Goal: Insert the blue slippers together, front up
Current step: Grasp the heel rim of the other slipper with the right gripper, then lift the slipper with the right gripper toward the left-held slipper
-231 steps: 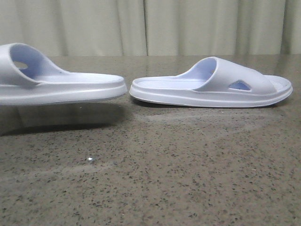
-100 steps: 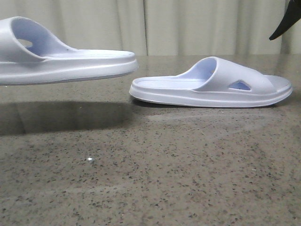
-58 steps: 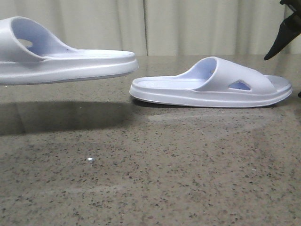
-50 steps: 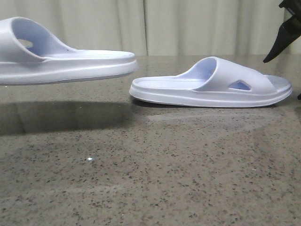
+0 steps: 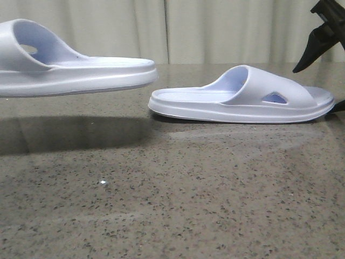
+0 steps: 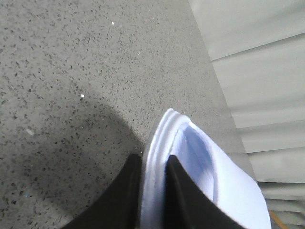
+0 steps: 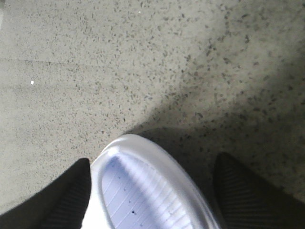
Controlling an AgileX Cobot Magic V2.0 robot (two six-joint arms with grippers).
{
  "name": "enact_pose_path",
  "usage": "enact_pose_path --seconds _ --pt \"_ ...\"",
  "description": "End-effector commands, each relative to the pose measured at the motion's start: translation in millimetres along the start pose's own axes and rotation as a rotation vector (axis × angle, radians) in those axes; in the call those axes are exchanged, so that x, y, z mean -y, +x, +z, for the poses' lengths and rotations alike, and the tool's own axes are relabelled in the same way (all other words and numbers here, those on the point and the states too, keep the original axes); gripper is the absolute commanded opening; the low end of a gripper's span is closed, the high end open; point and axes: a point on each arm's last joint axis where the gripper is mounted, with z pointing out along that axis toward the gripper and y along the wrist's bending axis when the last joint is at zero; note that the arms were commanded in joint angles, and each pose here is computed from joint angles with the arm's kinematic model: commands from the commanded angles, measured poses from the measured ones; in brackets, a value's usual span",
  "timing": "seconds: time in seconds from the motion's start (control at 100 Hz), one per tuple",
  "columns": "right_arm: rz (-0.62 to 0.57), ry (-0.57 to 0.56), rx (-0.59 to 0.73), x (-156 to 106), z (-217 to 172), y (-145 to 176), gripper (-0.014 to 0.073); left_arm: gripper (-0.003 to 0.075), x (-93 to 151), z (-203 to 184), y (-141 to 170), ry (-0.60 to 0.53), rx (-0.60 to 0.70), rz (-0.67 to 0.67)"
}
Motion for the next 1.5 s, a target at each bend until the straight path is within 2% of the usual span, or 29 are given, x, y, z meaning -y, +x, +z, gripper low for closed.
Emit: enact_pose_path --seconds 0.0,0.44,0.53,0.73,1.06,1.14,1.4,1.49 --pt "-0.021 0.015 -0.046 -0.5 3.8 6.0 0.0475 0.0016 10.0 -2.7 -5.2 0.041 0.028 -0.026" --pt "-0.067 0.015 -0.080 -4.5 9.7 18.7 0.0470 0.0016 10.0 -2.7 -5.2 0.041 0.028 -0.026" --pt "-0.077 0.020 -0.085 -4.0 9.7 19.1 0.0403 0.0016 10.0 -2.7 -5.2 0.041 0.028 -0.026" --pt "-0.119 0.048 -0.096 2.5 10.6 21.6 0.0181 0.0016 10.0 -2.7 -5.2 0.041 0.028 -0.026" --pt "-0.235 0.093 -0.064 15.2 12.6 21.9 -0.0069 0.0016 10.0 -2.7 -5.2 0.041 0.028 -0.026" --pt "-0.268 0.090 -0.037 14.7 12.8 19.4 -0.0104 0.0016 10.0 -2.7 -5.2 0.041 0.028 -0.026" --pt "-0.300 0.054 0.040 9.4 9.3 13.0 -0.0104 0.0016 10.0 -2.7 -5.2 0.041 0.028 -0.026" --pt "-0.331 0.013 0.074 -0.5 -0.3 9.2 -0.0104 0.0016 10.0 -2.7 -5.2 0.041 0.028 -0.026"
